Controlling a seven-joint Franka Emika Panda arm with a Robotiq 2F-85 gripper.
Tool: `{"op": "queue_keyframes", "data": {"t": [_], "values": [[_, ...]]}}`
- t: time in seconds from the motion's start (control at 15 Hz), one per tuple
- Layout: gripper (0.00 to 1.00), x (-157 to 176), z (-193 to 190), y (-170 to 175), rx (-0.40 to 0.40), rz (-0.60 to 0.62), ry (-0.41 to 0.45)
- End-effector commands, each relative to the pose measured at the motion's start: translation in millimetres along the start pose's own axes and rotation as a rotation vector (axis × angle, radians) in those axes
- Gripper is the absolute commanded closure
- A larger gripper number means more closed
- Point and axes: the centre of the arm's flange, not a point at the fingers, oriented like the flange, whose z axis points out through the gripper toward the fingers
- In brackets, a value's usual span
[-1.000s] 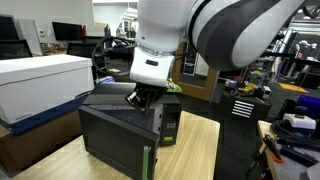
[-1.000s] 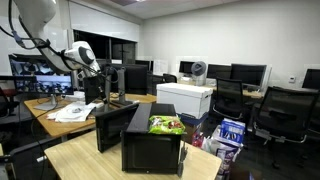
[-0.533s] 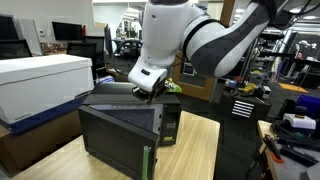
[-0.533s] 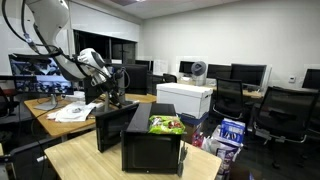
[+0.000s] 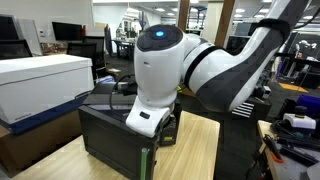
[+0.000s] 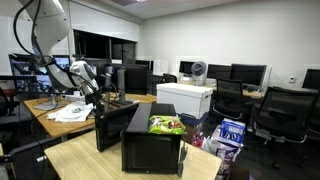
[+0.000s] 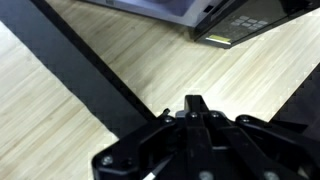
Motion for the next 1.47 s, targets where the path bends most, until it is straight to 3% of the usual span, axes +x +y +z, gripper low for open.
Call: {"op": "queue_keyframes", "data": {"t": [0.0, 0.2, 0.4, 0.8, 1.0, 1.4], "values": [[1.0, 22, -20, 13, -0.038, -0.036, 0.045], [1.0, 54, -51, 35, -0.122, -0.079, 0.093], [1.0, 72, -72, 53, -0.245, -0.049, 0.083], [1.0, 115, -100, 89, -0.407, -0.005, 0.118], [1.0, 114, -107, 89, -0.386, 0.034, 0.126], [1.0, 39, -99, 58, -0.187, 0.213, -0.001]]}}
